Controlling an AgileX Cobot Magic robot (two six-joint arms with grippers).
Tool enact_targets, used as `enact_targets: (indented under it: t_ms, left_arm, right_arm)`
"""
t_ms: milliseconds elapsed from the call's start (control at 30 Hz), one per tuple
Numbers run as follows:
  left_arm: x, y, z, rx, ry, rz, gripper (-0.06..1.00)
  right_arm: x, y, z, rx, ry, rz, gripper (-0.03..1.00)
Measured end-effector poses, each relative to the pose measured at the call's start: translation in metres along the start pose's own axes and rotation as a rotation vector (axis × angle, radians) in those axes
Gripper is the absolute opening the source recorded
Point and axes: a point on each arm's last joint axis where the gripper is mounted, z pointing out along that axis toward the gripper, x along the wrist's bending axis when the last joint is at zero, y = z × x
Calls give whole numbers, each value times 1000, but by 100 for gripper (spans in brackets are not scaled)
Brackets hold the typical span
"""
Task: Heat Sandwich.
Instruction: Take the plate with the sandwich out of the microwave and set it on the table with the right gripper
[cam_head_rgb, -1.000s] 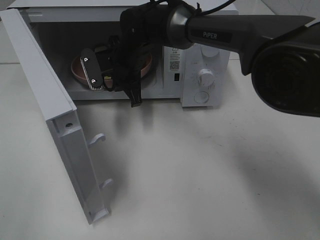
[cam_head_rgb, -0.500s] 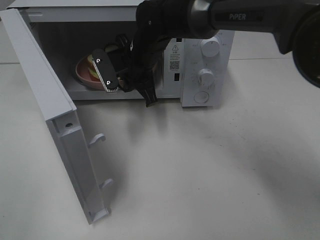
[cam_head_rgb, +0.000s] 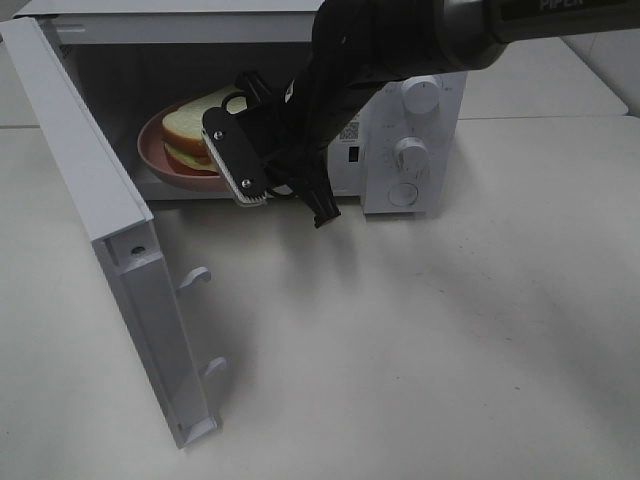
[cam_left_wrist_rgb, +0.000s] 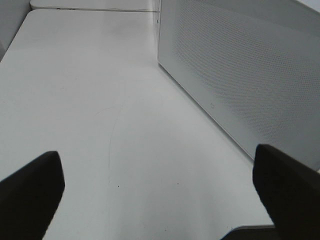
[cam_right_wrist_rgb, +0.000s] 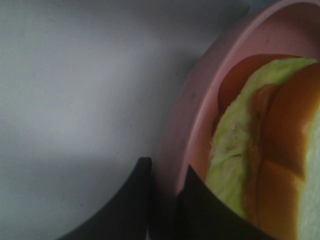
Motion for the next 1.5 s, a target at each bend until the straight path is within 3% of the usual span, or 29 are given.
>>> enact_targets:
  t_ms: [767,1067,1333,1500]
  left_arm:
    - [0,0,0,0,0,0,96]
    - [0,0,0,0,0,0,96]
    - [0,0,0,0,0,0,96]
    - [0,0,0,0,0,0,96]
  right_arm:
    - [40,11,-61,-78,-50,-56,13]
    - [67,13,-82,-71,-42,-47,13]
    - [107,15,-105,-70,-5,-40,13]
    - [125,16,-121,-62,-25,-36,13]
